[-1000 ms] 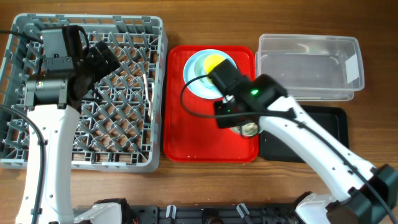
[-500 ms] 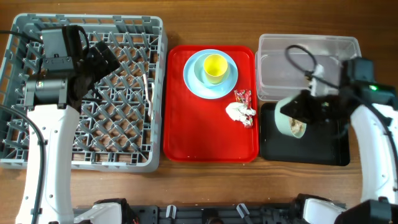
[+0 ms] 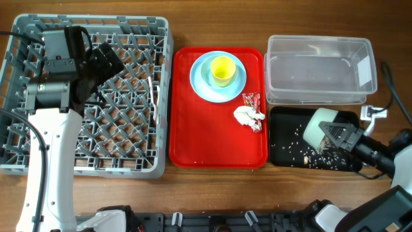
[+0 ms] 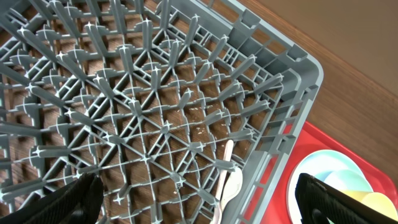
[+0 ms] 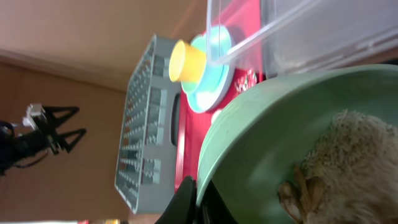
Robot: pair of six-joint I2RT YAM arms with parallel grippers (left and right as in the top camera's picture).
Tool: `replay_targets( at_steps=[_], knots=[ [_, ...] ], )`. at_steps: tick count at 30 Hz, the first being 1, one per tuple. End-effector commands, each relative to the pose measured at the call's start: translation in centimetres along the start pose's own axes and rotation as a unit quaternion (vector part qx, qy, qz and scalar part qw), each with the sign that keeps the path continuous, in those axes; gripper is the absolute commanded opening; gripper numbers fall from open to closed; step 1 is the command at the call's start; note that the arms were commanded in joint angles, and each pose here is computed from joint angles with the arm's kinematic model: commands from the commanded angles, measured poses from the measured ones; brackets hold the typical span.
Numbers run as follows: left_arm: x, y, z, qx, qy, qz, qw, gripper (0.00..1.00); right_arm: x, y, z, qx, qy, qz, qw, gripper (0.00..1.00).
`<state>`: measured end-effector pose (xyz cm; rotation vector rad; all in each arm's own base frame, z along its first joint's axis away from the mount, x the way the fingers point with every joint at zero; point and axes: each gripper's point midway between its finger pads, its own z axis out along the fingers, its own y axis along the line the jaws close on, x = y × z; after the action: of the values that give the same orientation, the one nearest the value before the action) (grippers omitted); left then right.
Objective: Sort waste into correct bins and load items into the dishwasher rack
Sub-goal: 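Carry the green bowl over the black tray and tip out the rice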
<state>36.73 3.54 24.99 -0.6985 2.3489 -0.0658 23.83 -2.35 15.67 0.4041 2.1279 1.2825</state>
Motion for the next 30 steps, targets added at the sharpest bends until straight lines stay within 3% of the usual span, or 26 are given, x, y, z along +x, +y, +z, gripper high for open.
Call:
replay_targets(
  at_steps=[1, 13, 20, 26, 30],
  knots=[
    [-0.3, 0.1, -0.3, 0.001, -0.007, -0.009, 1.000, 1.00, -1.2, 1.6, -0.5, -0.042, -0.044, -0.036, 0.997, 0.04],
    [-0.3, 0.1, -0.3, 0.001, -0.007, -0.009, 1.000, 1.00, -0.5, 2.7, -0.5, -0.062, -0.038, 0.040, 0.997, 0.04],
    [-0.3, 0.1, -0.3, 0.001, -0.007, -0.009, 1.000, 1.00, -0.9, 2.7, -0.5, -0.064, -0.049, -0.020, 0.997, 0.04],
    [-0.3, 0.1, -0.3, 0.001, -0.007, -0.009, 1.000, 1.00, -1.3, 4.6, -0.9, -0.109, -0.072, 0.022, 0.991, 0.04],
    [-0.3, 0.1, -0.3, 0.001, -0.007, -0.009, 1.000, 1.00, -2.0, 5.0, -1.0, -0.124, -0.089, 0.006, 0.988, 0.04]
  ],
)
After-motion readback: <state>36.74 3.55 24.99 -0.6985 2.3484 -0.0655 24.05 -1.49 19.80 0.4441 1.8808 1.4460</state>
